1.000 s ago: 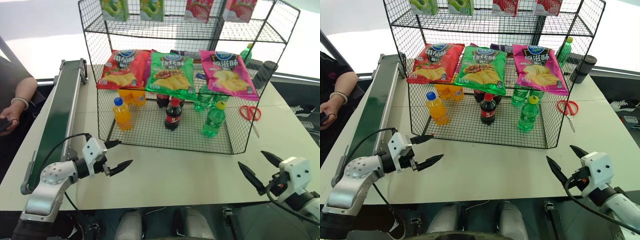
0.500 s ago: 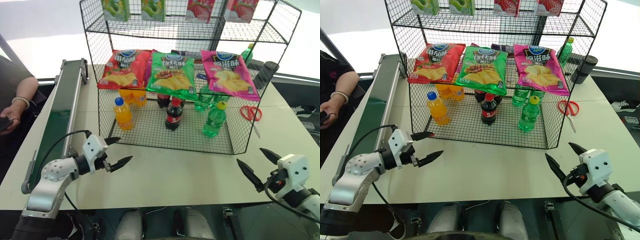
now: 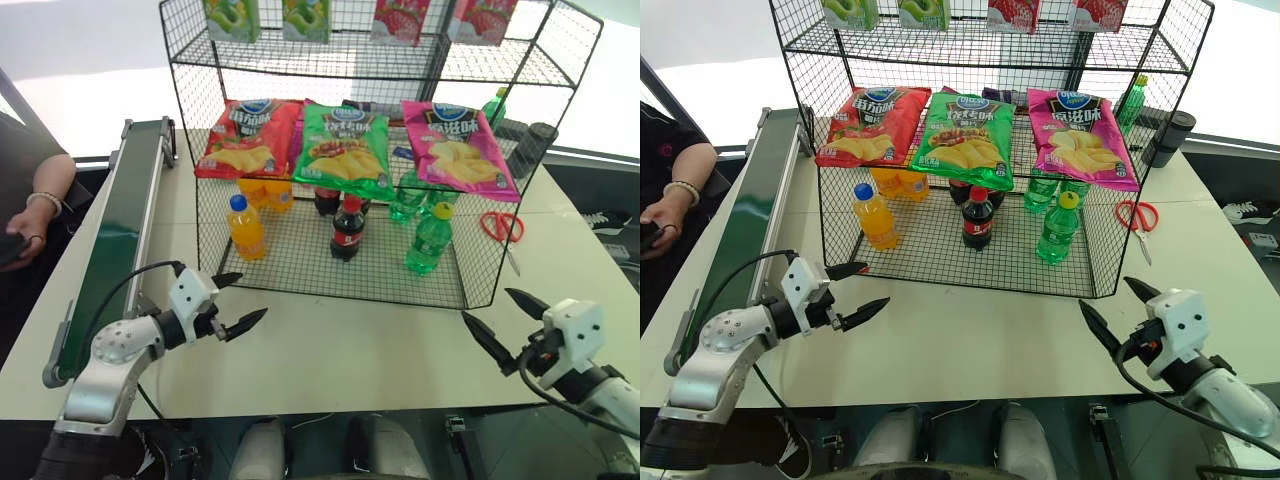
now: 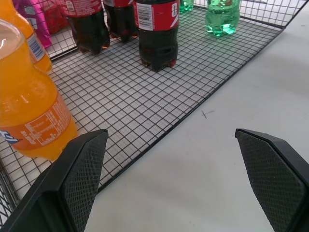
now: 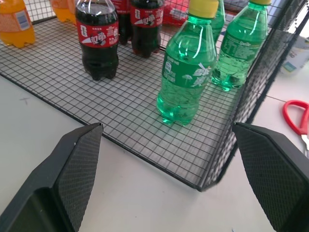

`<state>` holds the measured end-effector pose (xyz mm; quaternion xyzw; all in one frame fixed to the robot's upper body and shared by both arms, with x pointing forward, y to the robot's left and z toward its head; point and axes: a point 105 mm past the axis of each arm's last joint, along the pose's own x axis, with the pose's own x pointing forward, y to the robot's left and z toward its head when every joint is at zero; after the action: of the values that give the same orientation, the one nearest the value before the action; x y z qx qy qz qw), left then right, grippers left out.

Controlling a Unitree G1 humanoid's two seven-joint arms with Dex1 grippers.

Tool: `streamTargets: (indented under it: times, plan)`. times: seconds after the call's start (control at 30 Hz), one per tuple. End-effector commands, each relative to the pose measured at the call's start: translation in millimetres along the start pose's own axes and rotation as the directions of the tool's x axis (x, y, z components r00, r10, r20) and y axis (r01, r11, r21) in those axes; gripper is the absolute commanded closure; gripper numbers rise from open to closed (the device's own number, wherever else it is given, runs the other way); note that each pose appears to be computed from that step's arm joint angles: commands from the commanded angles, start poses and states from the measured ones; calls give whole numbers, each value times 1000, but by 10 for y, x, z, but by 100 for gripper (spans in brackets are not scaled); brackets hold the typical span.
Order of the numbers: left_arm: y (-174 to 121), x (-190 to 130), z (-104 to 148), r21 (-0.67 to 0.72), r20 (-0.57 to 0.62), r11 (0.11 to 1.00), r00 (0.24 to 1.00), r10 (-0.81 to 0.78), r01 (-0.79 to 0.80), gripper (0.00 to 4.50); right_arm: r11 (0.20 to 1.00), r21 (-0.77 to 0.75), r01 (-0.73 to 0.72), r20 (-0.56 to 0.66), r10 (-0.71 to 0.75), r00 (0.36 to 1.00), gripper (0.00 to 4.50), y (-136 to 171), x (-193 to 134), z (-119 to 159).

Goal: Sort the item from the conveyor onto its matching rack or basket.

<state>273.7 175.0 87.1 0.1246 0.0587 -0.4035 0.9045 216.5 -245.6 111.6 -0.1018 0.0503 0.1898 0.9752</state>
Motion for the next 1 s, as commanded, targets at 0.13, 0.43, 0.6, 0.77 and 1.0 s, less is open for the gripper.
streamTargets:
  times: [0.13, 0.43, 0.6, 0.77, 1.0]
  plan:
    - [-9, 6, 94, 23, 36, 999, 999, 23, -24, 0, 1000, -7, -16, 23, 16, 1000, 4, -49, 32, -47]
    - [34, 45, 107, 2, 37, 999, 998, 41, -41, 0, 1000, -5, -13, 38, 14, 999, 4, -90, 25, -164]
    - [62, 48, 115, -4, 33, 998, 998, 56, -56, 0, 1000, -3, -19, 44, 19, 999, 4, -116, 64, -208]
    - [85, 34, 105, -27, 29, 996, 995, 91, -91, 0, 999, -4, -46, 46, 46, 998, 4, -120, 117, -227]
    - [75, 24, 59, -53, 20, 991, 992, 121, -120, 0, 998, -19, -57, 60, 58, 997, 4, -133, 217, -128]
